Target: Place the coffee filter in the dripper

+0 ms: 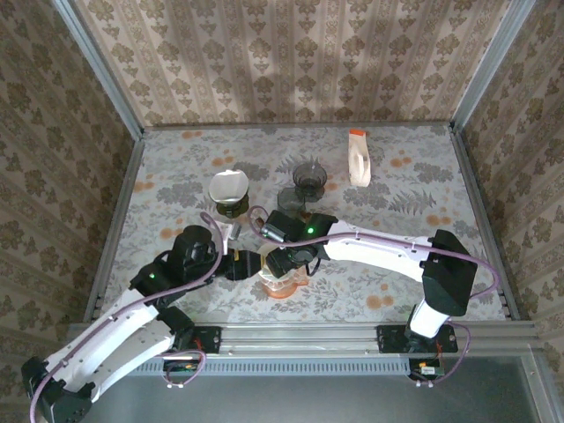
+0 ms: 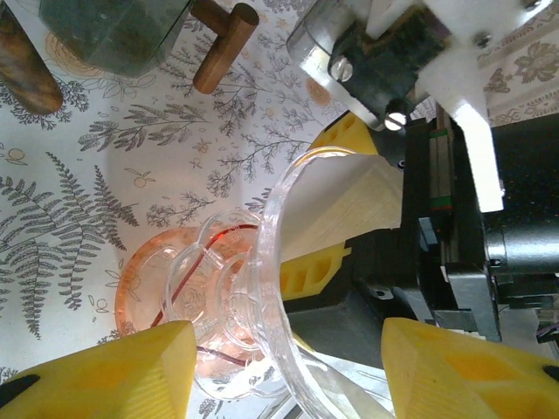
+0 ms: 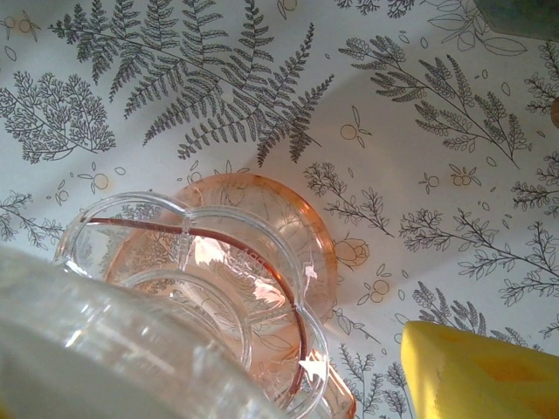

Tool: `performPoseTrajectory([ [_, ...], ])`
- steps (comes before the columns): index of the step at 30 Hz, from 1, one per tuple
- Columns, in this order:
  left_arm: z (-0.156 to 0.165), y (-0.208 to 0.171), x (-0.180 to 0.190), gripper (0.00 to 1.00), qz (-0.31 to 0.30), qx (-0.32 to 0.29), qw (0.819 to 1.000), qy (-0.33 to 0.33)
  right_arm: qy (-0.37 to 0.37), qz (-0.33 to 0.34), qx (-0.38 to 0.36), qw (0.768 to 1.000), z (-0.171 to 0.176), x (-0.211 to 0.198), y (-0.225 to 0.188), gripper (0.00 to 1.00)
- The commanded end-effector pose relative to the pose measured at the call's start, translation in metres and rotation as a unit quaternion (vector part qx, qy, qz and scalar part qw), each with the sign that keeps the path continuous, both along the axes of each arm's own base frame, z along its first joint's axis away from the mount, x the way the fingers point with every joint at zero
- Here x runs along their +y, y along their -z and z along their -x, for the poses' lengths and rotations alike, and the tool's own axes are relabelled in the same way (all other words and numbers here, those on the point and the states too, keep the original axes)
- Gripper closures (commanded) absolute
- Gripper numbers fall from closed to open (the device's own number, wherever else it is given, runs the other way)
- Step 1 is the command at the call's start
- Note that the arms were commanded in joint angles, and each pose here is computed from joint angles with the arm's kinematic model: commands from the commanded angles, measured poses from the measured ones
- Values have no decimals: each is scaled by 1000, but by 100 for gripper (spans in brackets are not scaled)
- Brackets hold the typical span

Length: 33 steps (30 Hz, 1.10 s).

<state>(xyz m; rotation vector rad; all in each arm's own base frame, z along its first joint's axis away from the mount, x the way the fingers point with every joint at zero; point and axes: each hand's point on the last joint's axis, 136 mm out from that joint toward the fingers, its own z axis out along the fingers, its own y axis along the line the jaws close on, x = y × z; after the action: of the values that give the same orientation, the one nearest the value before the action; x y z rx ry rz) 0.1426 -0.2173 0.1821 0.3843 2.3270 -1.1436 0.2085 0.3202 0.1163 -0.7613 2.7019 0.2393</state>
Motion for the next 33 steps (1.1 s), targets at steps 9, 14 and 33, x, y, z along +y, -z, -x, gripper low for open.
performPoseTrajectory([
  [9, 5, 7, -3, 57, 6, 16, 1000, 10, 12, 40, -11, 999, -6, -9, 8, 29],
  [14, 5, 9, -2, 63, 4, 17, 1000, 9, 11, 14, -26, 1000, -9, -3, -4, 28],
  [33, 4, 11, -2, 67, 3, 19, 1000, 7, 44, -57, -93, 993, -4, -35, -64, 30],
])
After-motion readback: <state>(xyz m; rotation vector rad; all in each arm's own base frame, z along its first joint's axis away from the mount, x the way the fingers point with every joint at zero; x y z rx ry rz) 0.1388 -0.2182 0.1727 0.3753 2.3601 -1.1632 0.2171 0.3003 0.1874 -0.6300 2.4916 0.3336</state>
